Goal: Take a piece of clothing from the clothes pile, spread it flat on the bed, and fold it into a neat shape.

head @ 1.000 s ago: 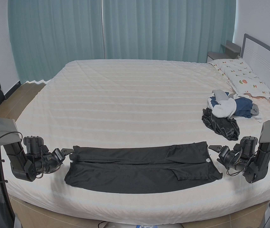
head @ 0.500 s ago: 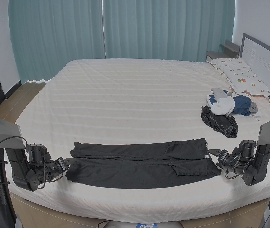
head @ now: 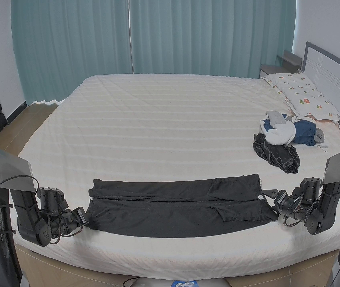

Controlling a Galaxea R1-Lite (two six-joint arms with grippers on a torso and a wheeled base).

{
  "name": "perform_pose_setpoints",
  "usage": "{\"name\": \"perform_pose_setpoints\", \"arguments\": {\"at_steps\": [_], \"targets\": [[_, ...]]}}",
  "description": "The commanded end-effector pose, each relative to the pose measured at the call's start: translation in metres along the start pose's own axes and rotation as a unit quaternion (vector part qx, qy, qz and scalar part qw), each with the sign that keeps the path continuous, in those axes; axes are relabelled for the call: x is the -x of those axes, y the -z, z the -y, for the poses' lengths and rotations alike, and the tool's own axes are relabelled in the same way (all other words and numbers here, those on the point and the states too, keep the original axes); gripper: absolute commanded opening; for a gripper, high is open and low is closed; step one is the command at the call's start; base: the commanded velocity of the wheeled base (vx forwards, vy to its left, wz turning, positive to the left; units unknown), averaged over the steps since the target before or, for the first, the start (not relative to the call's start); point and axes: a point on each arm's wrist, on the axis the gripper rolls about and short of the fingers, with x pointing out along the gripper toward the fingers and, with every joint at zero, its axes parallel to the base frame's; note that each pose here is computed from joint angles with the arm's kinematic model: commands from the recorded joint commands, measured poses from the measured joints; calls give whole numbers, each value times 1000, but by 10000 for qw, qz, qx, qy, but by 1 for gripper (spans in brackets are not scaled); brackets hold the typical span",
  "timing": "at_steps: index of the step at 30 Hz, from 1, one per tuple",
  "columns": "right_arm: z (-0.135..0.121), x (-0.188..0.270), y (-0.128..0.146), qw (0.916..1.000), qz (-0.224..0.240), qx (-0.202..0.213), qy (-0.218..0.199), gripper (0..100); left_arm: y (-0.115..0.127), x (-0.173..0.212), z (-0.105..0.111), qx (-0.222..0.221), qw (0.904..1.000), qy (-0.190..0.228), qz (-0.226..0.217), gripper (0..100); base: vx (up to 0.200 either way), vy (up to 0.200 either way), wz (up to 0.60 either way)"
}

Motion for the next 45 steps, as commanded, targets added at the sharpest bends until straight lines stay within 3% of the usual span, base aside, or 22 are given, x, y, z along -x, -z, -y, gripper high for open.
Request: {"name": "perform_pose_setpoints", "arguments": {"at_steps": [1, 8, 19, 27, 35, 39, 45], "targets": [[1, 0, 0, 10000, -9, -6, 10, 100, 4, 3, -4, -25, 9999, -100, -88, 0, 0, 0, 0], [0, 5, -2, 10000, 41, 1, 39, 100, 7, 6, -8, -216, 9983, -534, -12, 0, 0, 0, 0], [-22, 31, -5, 9988, 74, 485, -77, 100, 8, 6, -9, -192, 9981, -578, -38, 0, 0, 0, 0], [-9, 50, 12, 9980, -364, 259, 448, 100, 8, 3, -10, -176, 9982, -567, -27, 0, 0, 0, 0], [-3, 56, 37, 9947, -743, 212, 676, 100, 8, 3, -10, -176, 9982, -567, -27, 0, 0, 0, 0], [-5, 51, 47, 9932, -728, 207, 889, 100, 8, 3, -10, -184, 9982, -567, -27, 0, 0, 0, 0], [-11, 42, 50, 9942, -703, 116, 803, 100, 8, 3, -10, -175, 9982, -570, -34, 0, 0, 0, 0]]}}
